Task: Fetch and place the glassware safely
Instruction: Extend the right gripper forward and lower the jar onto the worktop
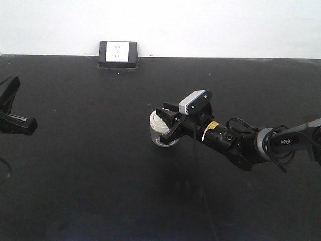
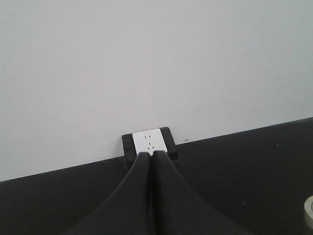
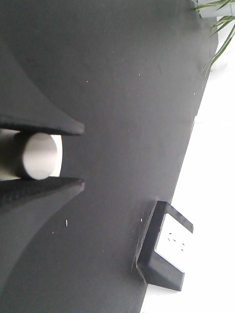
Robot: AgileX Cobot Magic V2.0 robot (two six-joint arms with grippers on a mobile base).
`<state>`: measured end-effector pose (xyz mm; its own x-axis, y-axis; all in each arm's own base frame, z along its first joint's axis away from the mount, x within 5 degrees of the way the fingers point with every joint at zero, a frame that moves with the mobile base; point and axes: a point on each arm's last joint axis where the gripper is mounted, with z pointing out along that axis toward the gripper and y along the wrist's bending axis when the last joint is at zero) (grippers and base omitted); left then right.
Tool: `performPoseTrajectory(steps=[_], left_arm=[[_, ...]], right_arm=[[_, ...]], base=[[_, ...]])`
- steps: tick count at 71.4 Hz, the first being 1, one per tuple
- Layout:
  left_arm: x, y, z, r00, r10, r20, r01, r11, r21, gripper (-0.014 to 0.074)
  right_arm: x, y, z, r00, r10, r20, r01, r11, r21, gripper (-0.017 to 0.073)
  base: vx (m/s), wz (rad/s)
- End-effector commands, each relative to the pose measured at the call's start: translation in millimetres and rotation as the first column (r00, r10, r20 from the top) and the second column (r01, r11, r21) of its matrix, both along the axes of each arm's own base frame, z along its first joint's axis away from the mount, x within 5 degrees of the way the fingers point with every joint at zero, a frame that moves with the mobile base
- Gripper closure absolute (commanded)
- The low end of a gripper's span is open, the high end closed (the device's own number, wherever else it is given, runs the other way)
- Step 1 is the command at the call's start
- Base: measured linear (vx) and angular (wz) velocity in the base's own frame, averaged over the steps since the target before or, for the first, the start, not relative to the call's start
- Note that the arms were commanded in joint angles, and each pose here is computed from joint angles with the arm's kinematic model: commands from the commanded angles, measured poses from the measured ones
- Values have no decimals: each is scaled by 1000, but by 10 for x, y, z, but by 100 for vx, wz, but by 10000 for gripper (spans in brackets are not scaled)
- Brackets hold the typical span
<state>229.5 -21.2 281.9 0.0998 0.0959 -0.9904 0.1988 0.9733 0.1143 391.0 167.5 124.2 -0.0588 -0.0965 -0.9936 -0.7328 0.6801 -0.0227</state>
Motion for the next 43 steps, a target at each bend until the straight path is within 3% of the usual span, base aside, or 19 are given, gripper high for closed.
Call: performPoseTrajectory(steps=[1,13,34,43], left_arm=[[-20,-1,193,994,-6,112,9,999,-35,601],[-20,-1,193,994,-6,112,9,999,-35,601],[-20,-1,193,994,-6,112,9,999,-35,601],[-20,-1,193,994,-6,112,9,999,-35,601]], right_arm=[[37,-6,251,996,-2,84,-2,999,41,515],[34,-4,252,996,2,86,-5,999,43,371],[28,-7,353,994,0,108,-5,999,48,-52],[24,-10,411,993,-2,119,-4,999,49,-131]], base=[[0,0],[0,0],[0,0],[0,0]])
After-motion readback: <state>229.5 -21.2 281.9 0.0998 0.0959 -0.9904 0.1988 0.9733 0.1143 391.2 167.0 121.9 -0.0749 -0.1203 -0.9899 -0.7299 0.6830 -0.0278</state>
